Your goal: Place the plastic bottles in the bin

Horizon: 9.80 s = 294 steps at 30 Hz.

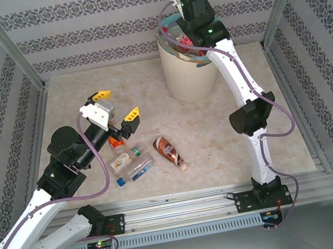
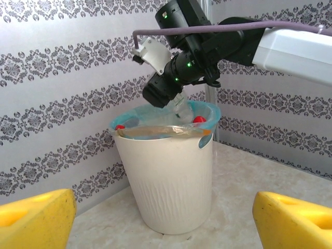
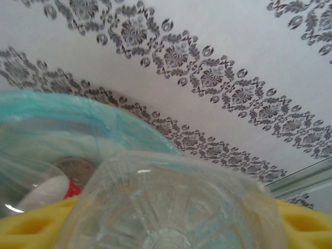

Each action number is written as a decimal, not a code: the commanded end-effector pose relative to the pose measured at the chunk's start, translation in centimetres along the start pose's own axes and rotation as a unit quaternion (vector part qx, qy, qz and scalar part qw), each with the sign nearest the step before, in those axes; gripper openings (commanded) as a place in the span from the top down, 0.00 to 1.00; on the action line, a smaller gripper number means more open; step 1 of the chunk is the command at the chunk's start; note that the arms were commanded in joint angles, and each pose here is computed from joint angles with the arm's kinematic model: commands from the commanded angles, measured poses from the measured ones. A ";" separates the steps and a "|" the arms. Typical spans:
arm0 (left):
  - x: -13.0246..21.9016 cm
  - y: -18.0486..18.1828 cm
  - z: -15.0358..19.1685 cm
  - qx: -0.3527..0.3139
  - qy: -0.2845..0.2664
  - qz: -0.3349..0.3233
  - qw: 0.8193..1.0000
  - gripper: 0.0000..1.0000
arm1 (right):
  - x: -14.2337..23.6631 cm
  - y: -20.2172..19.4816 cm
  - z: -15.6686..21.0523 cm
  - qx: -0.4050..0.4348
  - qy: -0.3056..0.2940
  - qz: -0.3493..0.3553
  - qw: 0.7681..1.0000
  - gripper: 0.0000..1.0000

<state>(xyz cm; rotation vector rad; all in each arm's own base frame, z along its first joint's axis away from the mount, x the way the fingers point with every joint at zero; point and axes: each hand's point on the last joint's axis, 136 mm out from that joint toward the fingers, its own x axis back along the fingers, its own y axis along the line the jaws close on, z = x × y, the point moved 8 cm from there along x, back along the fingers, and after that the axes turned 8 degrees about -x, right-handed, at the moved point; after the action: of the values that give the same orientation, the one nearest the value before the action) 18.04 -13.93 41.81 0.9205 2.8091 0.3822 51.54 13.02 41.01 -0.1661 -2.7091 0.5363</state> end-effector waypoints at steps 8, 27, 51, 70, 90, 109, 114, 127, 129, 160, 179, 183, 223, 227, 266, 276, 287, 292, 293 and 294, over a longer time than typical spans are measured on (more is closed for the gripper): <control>0.6 0.1 -0.2 0.006 -0.001 -0.006 1.000 0.11 | 1.4 0.3 -1.7 -0.040 -0.032 -0.029 0.998 0.15; -0.2 0.0 1.6 0.014 0.048 -0.021 0.998 0.11 | 0.4 -2.7 2.3 -0.137 0.055 -0.053 0.988 0.37; -0.2 0.3 2.9 0.027 0.113 -0.041 0.992 0.11 | 2.8 -4.7 0.0 -0.208 0.025 -0.115 0.971 0.39; -0.8 0.8 14.1 0.136 0.483 -0.118 0.857 0.12 | 21.7 2.6 2.1 -0.233 -0.103 -0.266 0.930 0.36; -2.8 4.2 28.7 0.377 0.539 -0.160 0.736 0.15 | 25.7 5.2 9.1 -0.243 -0.058 -0.291 0.924 0.33; -3.2 3.8 32.0 0.381 0.556 -0.167 0.719 0.44 | 26.6 3.7 11.0 -0.257 -0.055 -0.280 0.923 0.33; -3.1 5.2 27.5 0.360 0.493 -0.182 0.771 0.50 | 27.3 2.9 10.6 -0.271 -0.065 -0.287 0.916 0.33; 0.9 3.7 8.2 0.164 0.128 -0.040 0.977 0.68 | 31.0 3.4 8.0 -0.288 -0.158 -0.458 0.826 0.33; 1.6 3.1 6.7 0.142 0.100 -0.020 0.985 0.70 | 31.5 3.8 7.6 -0.283 -0.171 -0.492 0.805 0.32; 2.1 -5.1 0.8 0.042 0.045 0.283 0.957 0.86 | 36.9 7.4 3.0 -0.201 -0.214 -0.676 0.676 0.38; 1.8 -4.3 1.3 0.033 -0.007 0.183 0.982 0.14 | 36.5 5.1 2.6 -0.188 -0.255 -0.589 0.744 1.00; 1.5 -4.0 1.7 0.027 0.004 0.164 0.986 0.08 | 35.6 3.2 1.1 -0.170 -0.296 -0.490 0.802 1.00; 0.6 -4.3 3.9 -0.019 0.072 0.162 0.984 0.07 | -0.7 -0.4 -2.5 -0.083 -0.076 -0.017 0.994 0.33; 0.6 -4.3 4.0 -0.017 0.072 0.163 0.984 0.07 | -1.2 -1.0 -1.8 -0.102 -0.061 -0.025 0.993 0.45; 0.1 -4.7 5.0 -0.021 0.081 0.165 0.983 0.06 | 0.2 -0.4 -2.3 -0.235 -0.065 -0.231 0.942 0.21; 0.0 -4.7 5.0 -0.018 0.082 0.165 0.983 0.06 | -1.1 -1.5 0.7 -0.250 -0.006 -0.168 0.954 0.30; 0.2 -4.6 5.2 -0.017 0.091 0.160 0.983 0.06 | -5.0 -1.7 6.0 -0.325 0.087 -0.180 0.924 0.47; 0.3 -4.3 5.3 -0.019 0.106 0.148 0.983 0.06 | -2.6 -3.0 2.4 -0.333 0.037 -0.189 0.923 0.46; 0.3 -4.2 5.3 -0.019 0.111 0.143 0.983 0.07 | -1.9 -3.4 1.4 -0.332 0.025 -0.191 0.923 0.44; 0.3 -4.0 5.3 -0.019 0.118 0.137 0.983 0.06 | -0.9 -3.7 0.5 -0.332 0.012 -0.194 0.923 0.42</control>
<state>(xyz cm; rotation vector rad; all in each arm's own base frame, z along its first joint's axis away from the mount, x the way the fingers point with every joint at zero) 16.92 -16.23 35.31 1.3744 2.8373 0.5843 53.47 8.72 37.40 0.1315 -2.6030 -0.4600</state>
